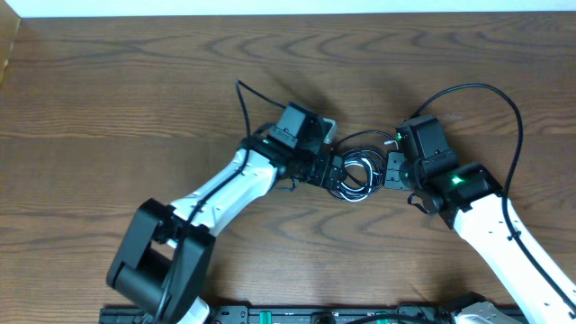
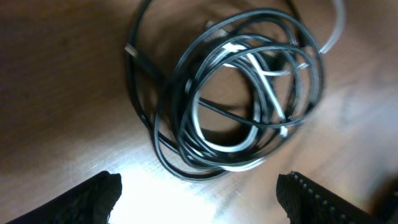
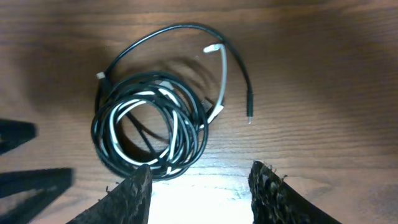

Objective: Untangle cables
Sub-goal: 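Move both grippers inward to the tangled black and white cable bundle, then grasp the cable bundle with both grippers from opposite sides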

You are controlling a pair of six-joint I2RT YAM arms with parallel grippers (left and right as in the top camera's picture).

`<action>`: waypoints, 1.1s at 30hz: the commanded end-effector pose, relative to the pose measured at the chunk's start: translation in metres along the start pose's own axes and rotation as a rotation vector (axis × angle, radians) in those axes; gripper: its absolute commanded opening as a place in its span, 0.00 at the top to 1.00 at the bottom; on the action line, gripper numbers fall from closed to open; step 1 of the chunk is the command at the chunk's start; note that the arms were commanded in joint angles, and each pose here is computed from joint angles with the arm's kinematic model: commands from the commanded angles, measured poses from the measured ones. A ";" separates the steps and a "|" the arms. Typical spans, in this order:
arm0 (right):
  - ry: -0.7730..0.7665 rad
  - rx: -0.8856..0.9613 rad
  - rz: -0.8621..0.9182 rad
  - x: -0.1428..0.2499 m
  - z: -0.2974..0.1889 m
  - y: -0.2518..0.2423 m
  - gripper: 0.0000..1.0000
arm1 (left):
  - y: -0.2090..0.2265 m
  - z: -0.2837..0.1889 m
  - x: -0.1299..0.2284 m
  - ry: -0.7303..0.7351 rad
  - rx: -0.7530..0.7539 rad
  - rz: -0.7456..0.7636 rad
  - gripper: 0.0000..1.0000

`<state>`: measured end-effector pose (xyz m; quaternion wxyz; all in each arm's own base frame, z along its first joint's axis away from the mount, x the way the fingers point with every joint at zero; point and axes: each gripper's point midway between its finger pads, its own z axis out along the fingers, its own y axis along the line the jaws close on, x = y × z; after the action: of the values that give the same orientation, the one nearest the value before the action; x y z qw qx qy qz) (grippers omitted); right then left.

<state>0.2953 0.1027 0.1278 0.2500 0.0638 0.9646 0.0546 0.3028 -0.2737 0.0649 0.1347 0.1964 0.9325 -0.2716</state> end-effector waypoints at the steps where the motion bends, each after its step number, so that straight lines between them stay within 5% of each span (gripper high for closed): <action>1: -0.004 -0.032 -0.016 -0.002 -0.004 0.005 0.53 | 0.016 0.020 -0.007 -0.039 -0.125 0.019 0.18; 6: 0.003 -0.031 -0.017 -0.001 -0.004 0.005 0.53 | 0.016 0.043 -0.009 -0.050 -0.120 0.044 0.27; 8: 0.003 -0.031 -0.017 -0.001 -0.004 0.005 0.53 | 0.020 0.055 -0.002 -0.026 -0.124 0.030 0.39; 10: 0.003 -0.031 -0.017 -0.001 -0.004 0.005 0.53 | 0.023 0.061 0.003 -0.009 -0.128 -0.004 0.69; 11: 0.002 -0.031 -0.017 -0.001 -0.004 0.005 0.52 | 0.022 0.060 0.002 -0.012 -0.125 -0.005 0.92; 16: 0.007 -0.051 -0.018 0.000 -0.004 0.008 0.48 | -0.008 0.005 -0.030 -0.144 -0.075 0.031 0.93; 18: 0.027 -0.103 -0.047 0.003 -0.005 0.017 0.46 | -0.040 -0.060 -0.057 -0.291 0.038 0.000 0.92; 23: 0.003 -0.116 -0.045 -0.003 -0.005 0.021 0.45 | -0.035 -0.169 -0.075 -0.538 0.007 -0.139 0.92; 26: 0.006 -0.247 -0.067 -0.005 -0.010 0.044 0.44 | -0.061 -0.175 -0.065 -0.499 0.118 -0.039 0.92; 29: -0.002 -0.585 -0.226 -0.005 -0.034 0.101 0.41 | -0.059 -0.172 -0.060 -0.476 0.111 -0.050 0.93; 33: -0.004 -0.689 -0.248 -0.005 -0.046 0.116 0.41 | -0.061 -0.168 -0.053 -0.442 0.123 -0.054 0.92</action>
<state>0.2968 0.2017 0.1733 0.2670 -0.1079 0.9067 0.3082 0.3053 -0.2394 0.2477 0.3274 0.1069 0.8676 -0.3588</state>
